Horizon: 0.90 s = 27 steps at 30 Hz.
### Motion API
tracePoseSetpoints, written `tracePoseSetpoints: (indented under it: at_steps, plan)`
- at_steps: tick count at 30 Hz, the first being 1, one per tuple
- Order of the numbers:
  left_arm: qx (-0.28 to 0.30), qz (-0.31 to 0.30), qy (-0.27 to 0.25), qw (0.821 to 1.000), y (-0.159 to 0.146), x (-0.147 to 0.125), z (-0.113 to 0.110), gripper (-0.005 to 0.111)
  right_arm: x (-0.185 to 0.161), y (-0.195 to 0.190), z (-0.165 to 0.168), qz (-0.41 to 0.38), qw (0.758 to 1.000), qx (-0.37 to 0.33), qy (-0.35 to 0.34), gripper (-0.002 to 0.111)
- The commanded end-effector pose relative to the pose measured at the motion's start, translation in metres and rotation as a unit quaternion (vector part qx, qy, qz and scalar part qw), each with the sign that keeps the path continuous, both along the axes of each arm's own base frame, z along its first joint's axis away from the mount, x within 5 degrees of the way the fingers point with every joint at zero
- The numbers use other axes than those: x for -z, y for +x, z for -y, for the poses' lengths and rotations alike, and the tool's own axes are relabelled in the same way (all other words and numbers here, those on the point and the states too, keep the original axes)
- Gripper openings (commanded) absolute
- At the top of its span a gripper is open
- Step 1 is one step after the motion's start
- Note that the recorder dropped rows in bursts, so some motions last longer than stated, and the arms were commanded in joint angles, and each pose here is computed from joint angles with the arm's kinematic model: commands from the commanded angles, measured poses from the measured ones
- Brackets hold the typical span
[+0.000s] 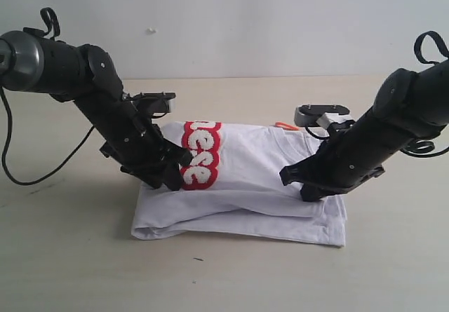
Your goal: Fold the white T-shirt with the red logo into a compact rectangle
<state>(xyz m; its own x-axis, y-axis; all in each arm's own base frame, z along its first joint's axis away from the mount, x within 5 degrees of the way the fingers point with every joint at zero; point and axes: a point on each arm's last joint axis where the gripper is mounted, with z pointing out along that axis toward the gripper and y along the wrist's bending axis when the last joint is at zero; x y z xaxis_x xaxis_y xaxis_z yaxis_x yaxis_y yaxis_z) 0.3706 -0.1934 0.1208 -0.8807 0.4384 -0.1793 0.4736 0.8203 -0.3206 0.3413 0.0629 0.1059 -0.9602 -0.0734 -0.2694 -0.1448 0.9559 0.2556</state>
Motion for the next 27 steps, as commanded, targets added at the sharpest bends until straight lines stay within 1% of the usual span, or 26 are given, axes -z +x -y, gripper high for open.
tracePoseSetpoints:
  at_steps: [1,5,8,11,18,21,24,27]
  plan:
    - [0.013,-0.028,0.014,0.999,-0.006,0.004,-0.002,0.044,0.003,0.003,0.001,0.018,1.0,0.005,-0.008,0.0]
    - [-0.003,-0.04,0.042,0.998,-0.006,0.006,-0.008,0.044,0.008,0.01,-0.003,0.001,1.0,-0.002,0.006,0.0]
    - [-0.008,-0.04,0.076,0.996,-0.006,0.007,-0.014,0.044,0.015,0.015,-0.006,-0.018,1.0,-0.01,0.019,0.0]
    - [-0.013,-0.037,0.092,0.995,-0.005,0.008,-0.016,0.044,0.022,0.021,-0.009,-0.024,0.999,-0.007,0.032,0.0]
    - [-0.017,-0.037,0.097,0.994,-0.003,0.008,-0.022,0.044,0.027,0.025,-0.018,-0.012,0.996,-0.026,0.082,0.0]
    - [-0.028,-0.043,0.098,0.994,0.0,0.008,-0.032,0.044,0.027,0.022,-0.027,-0.015,0.995,-0.043,0.085,0.0]
    - [-0.041,-0.051,0.098,0.993,0.003,0.008,-0.042,0.044,0.023,0.023,-0.042,-0.014,0.992,-0.08,0.093,0.0]
    - [-0.052,-0.056,0.094,0.993,0.005,0.004,-0.05,0.044,0.015,0.031,-0.049,0.003,0.992,-0.082,0.096,0.0]
